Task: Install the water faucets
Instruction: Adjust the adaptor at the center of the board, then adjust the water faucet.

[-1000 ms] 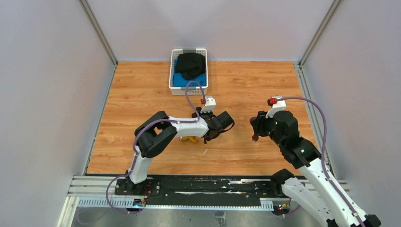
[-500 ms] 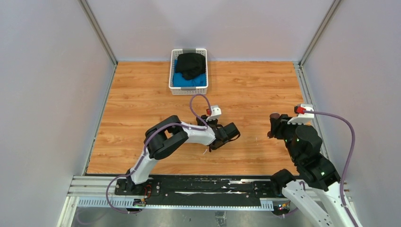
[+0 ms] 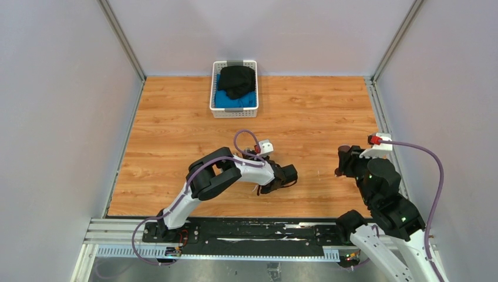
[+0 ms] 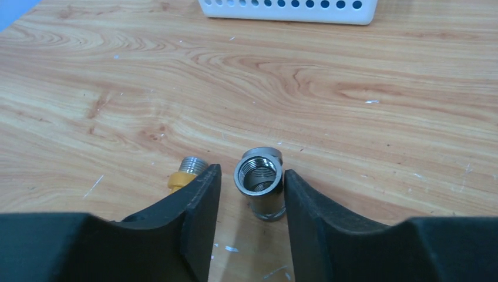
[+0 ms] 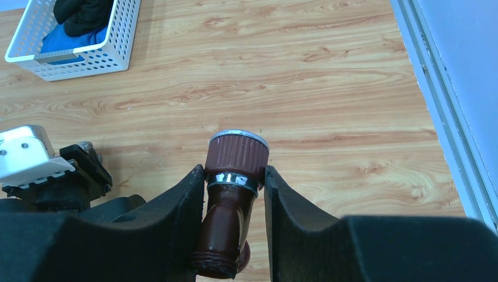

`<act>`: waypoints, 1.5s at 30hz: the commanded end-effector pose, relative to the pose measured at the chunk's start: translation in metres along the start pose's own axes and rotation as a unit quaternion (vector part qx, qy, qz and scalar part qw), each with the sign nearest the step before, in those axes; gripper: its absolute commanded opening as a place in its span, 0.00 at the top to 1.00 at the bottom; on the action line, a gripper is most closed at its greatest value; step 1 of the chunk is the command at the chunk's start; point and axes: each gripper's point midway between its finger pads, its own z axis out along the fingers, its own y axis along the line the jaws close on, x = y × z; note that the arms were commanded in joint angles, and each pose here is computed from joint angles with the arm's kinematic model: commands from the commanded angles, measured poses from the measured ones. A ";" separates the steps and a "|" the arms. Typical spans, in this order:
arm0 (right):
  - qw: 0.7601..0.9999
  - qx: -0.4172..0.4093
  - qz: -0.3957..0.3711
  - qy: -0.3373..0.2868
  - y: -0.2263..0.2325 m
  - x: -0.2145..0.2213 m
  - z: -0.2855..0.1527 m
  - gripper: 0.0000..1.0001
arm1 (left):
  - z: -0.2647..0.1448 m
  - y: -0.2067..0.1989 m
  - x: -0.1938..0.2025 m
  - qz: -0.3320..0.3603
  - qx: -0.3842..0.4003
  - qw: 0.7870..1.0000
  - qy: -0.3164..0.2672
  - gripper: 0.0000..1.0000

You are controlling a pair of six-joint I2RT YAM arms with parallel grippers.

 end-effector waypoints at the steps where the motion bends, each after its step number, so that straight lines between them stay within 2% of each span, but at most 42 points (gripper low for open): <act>1: 1.000 0.009 0.008 -0.002 -0.004 -0.006 -0.004 1.00 | -0.002 0.007 -0.014 -0.014 -0.001 1.000 -0.020 0.49; 5: 1.000 0.004 0.000 0.004 -0.001 -0.006 -0.002 1.00 | -0.005 0.014 -0.048 -0.037 0.001 0.999 -0.030 0.39; 12: 0.999 -0.043 -0.025 0.020 0.023 -0.013 0.008 1.00 | -0.020 0.034 -0.144 -0.047 0.022 0.999 -0.015 0.37; 14: 0.997 -0.069 -0.020 0.014 0.035 -0.019 0.010 1.00 | -0.024 0.033 -0.158 -0.038 0.064 0.997 0.017 0.35; 15: 0.996 -0.087 -0.015 0.012 0.043 -0.022 0.011 1.00 | -0.029 0.026 -0.162 -0.044 0.113 0.992 0.039 0.33; 17: 0.993 -0.121 -0.003 0.012 0.058 -0.027 0.012 1.00 | -0.041 0.012 -0.180 -0.084 0.225 0.968 0.071 0.28; 18: 0.990 -0.142 0.006 0.012 0.067 -0.030 0.012 1.00 | -0.052 0.005 -0.187 -0.095 0.297 0.946 0.093 0.25; 19: 0.985 -0.171 0.015 0.009 0.078 -0.033 0.011 1.00 | -0.059 0.006 -0.194 -0.105 0.338 0.929 0.109 0.20; 21: 0.970 -0.240 0.043 -0.006 0.103 -0.043 0.004 1.00 | -0.073 0.011 -0.208 -0.118 0.407 0.897 0.129 0.18; 23: 0.944 -0.319 0.075 -0.029 0.130 -0.055 -0.007 1.00 | -0.093 0.017 -0.220 -0.129 0.475 0.860 0.136 0.13; 26: 0.902 -0.407 0.136 -0.054 0.158 -0.070 -0.017 1.00 | -0.134 0.025 -0.242 -0.158 0.579 0.788 0.137 0.11; 30: 0.850 -0.453 0.255 -0.084 0.170 -0.086 -0.013 1.00 | -0.180 0.033 -0.265 -0.192 0.681 0.696 0.120 0.08; 31: 0.839 -0.462 0.273 -0.095 0.171 -0.091 -0.014 1.00 | -0.187 0.034 -0.267 -0.192 0.695 0.682 0.120 0.05; 34: 0.812 -0.471 0.324 -0.121 0.170 -0.101 -0.010 1.00 | -0.200 0.031 -0.265 -0.193 0.717 0.656 0.137 0.04; 39: 0.791 -0.475 0.364 -0.123 0.170 -0.108 -0.009 1.00 | -0.211 0.020 -0.263 -0.237 0.735 0.616 0.153 0.04; 45: 0.770 -0.485 0.396 -0.126 0.168 -0.112 -0.013 1.00 | -0.203 0.004 -0.262 -0.273 0.720 0.618 0.158 0.09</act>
